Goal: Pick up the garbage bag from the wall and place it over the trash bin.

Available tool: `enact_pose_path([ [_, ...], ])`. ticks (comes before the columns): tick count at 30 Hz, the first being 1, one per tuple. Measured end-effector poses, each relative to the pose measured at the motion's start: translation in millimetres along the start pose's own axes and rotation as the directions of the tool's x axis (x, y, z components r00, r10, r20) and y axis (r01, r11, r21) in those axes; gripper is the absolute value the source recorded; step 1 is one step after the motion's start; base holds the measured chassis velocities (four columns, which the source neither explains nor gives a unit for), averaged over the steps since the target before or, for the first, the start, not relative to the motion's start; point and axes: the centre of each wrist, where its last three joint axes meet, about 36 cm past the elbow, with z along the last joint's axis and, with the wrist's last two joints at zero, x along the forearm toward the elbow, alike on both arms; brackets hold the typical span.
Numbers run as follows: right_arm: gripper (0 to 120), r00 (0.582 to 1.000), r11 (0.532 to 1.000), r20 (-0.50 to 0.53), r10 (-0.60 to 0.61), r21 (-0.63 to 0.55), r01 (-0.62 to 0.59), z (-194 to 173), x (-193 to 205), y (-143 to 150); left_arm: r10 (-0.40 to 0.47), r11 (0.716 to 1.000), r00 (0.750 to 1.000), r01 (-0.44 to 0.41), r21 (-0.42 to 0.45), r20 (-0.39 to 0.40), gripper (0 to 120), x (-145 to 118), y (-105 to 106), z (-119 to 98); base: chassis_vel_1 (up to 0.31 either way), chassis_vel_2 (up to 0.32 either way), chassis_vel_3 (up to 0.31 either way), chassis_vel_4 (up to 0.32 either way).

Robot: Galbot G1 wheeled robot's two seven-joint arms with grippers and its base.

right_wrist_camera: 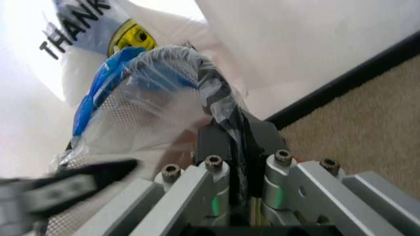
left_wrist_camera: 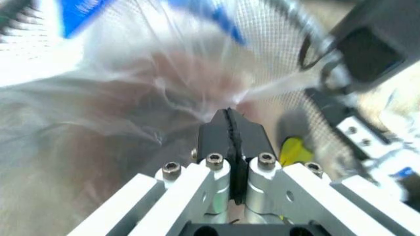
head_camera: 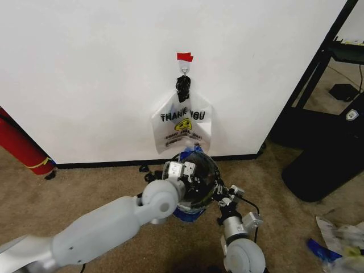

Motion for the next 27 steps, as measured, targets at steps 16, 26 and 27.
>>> enact_pose_path([
  [16, 1, 1.0, 1.0, -0.019, -0.003, -0.028, 0.002, 0, 3, 1, 0.015, 0.983, 0.928, 0.056, -0.177, 0.372, 53, 33, 44, 26, 0.0, 0.0, 0.0, 0.0],
  [26, 1, 1.0, 1.0, -0.017, -0.008, -0.018, 0.007, -2, 6, 2, -0.007, 0.915, 0.92, 0.164, -0.369, 0.393, 68, 3, 54, 46, 0.0, 0.0, 0.0, 0.0],
  [27, 1, 1.0, 1.0, -0.017, -0.008, -0.016, 0.008, -2, 7, 3, -0.007, 0.911, 0.919, 0.169, -0.376, 0.395, 63, 0, 54, 45, 0.0, 0.0, 0.0, 0.0],
])
